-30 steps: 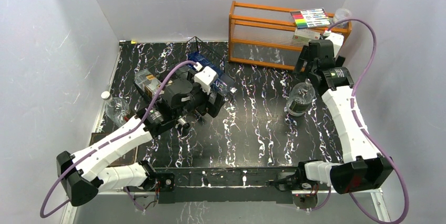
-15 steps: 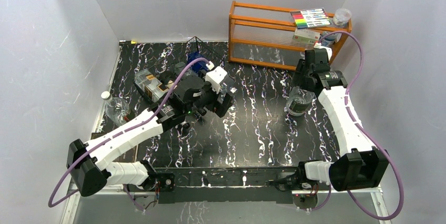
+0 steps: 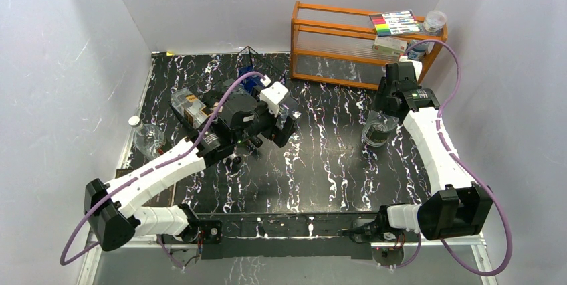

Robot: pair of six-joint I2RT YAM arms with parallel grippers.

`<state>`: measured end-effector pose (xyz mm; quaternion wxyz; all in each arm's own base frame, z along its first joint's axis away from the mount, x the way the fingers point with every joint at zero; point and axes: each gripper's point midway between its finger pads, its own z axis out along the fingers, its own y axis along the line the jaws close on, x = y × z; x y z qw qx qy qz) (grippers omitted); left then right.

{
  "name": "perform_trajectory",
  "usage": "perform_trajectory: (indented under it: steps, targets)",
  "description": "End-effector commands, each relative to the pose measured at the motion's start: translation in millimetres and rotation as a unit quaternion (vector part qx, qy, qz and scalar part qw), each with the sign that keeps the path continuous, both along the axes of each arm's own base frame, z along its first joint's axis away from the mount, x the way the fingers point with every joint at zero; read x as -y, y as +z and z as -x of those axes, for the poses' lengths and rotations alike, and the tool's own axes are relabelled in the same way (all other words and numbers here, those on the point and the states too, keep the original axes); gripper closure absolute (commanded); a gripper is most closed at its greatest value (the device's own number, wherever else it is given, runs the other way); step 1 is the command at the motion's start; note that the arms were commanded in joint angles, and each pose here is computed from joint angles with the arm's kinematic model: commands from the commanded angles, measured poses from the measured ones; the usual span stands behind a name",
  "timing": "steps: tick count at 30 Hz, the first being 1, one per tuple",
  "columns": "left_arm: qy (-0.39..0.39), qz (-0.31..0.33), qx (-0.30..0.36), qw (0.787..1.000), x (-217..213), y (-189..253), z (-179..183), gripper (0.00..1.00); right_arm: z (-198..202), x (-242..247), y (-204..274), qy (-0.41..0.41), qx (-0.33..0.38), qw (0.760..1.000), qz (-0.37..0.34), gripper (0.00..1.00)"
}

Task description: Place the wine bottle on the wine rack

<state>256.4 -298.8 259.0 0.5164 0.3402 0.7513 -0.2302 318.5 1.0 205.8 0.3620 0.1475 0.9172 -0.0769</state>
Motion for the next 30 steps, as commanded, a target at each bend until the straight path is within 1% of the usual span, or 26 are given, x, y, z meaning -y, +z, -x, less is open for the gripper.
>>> perform_trajectory:
  steps: [1, 3, 6, 11, 15, 18, 19, 22, 26, 30]
  targets:
    - [0.003, 0.018, 0.014, 1.0, -3.2, 15.1, 2.1, 0.02, -5.3, 9.6, 16.0, -0.015, 0.029, 0.999, 0.02, 0.22]
    - [0.001, 0.019, 0.012, 1.0, -2.3, 14.3, 2.2, 0.02, -9.2, 9.8, 20.8, -0.016, 0.04, 0.999, 0.02, 0.21]
    - [-0.002, 0.02, 0.01, 1.0, 0.3, 13.0, 1.9, 0.02, -19.8, 10.0, 22.2, -0.019, 0.055, 0.998, 0.023, 0.26]
    - [-0.003, 0.024, 0.009, 1.0, 1.9, 15.7, 2.2, 0.02, -28.0, 11.5, 21.0, -0.024, 0.065, 0.997, 0.026, 0.41]
    - [0.0, 0.023, 0.008, 1.0, -0.6, 12.8, 3.1, 0.02, -27.1, 8.7, 22.7, -0.011, 0.069, 0.997, 0.024, 0.57]
    - [0.007, 0.025, 0.002, 1.0, -1.3, 8.9, 2.2, 0.02, -23.9, -3.0, 23.9, 0.016, 0.065, 0.998, 0.001, 0.75]
    - [0.015, 0.027, 0.0, 1.0, -2.5, 7.8, 0.4, 0.02, -22.2, -10.5, 24.5, 0.03, 0.062, 0.998, -0.016, 0.78]
    - [0.041, 0.026, -0.007, 0.999, -5.5, 0.5, -5.5, 0.02, -17.2, -40.2, 24.7, 0.072, 0.051, 0.993, -0.082, 0.79]
    - [0.062, 0.027, -0.016, 0.998, -4.8, -7.6, -11.8, 0.02, -8.7, -90.2, 22.0, 0.138, 0.037, 0.975, -0.167, 0.78]
    - [0.056, 0.04, -0.042, 0.997, 4.9, -13.9, -10.0, 0.02, -1.5, -125.3, 35.2, 0.17, 0.048, 0.964, -0.197, 0.78]
